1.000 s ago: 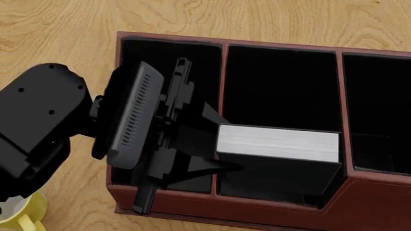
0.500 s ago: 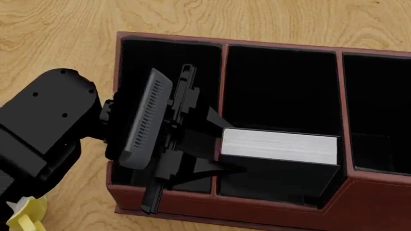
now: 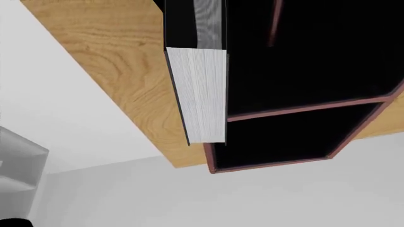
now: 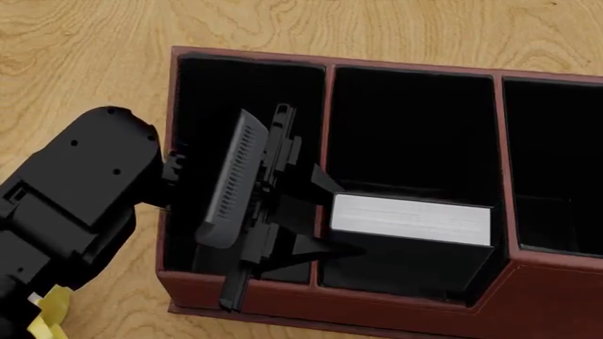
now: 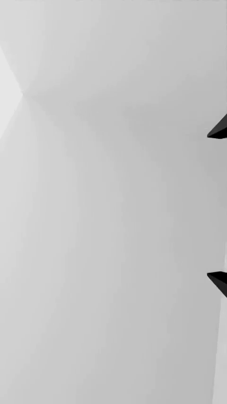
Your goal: Pick up the book and place it in the back compartment of the caddy.
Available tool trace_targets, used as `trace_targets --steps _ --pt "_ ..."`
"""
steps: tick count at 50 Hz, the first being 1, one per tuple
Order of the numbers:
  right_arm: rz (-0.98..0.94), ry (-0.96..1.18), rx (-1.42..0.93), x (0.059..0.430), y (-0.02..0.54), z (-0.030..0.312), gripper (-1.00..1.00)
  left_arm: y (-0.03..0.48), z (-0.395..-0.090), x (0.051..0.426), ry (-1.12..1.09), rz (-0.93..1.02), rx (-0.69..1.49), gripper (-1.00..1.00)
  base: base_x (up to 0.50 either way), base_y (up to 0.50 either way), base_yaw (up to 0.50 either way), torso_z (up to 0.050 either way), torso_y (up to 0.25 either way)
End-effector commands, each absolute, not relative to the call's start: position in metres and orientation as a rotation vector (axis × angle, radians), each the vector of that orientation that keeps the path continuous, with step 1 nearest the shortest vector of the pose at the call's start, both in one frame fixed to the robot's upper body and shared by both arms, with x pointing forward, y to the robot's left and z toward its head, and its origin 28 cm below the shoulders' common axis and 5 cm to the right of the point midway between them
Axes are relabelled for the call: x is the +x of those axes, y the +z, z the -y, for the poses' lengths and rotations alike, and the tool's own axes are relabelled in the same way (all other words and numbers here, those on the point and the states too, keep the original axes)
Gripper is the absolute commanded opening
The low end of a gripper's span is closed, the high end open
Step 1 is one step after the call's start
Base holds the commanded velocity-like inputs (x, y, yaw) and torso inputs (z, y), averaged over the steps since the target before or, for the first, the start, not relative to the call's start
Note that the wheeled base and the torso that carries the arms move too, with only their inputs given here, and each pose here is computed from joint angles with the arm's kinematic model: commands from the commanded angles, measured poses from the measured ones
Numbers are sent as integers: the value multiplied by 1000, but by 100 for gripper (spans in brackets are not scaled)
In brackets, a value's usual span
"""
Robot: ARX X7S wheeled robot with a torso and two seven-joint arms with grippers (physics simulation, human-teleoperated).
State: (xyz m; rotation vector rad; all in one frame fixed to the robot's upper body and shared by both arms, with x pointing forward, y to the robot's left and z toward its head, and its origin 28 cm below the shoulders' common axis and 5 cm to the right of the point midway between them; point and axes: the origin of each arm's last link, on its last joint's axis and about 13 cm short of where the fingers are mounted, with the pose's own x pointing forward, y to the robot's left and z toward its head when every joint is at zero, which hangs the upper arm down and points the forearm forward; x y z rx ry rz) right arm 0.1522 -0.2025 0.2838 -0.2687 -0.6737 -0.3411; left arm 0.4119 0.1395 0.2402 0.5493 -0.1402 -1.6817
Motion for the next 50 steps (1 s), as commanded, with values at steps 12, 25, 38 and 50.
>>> trace_targets --steps 12,25,38,50 --pt "662 -349 -268 155 280 204 100 236 -134 426 -1673 182 484 -100 0 0 0 0 1" --pt "653 -360 -270 157 277 207 100 233 -134 429 -1675 184 479 -100 0 0 0 0 1" --pt "647 -358 -266 160 275 207 100 233 -136 430 -1649 202 492 -100 0 0 0 1 2" --pt "645 -360 -269 160 275 207 100 234 -134 429 -1648 214 494 -100 0 0 0 0 2"
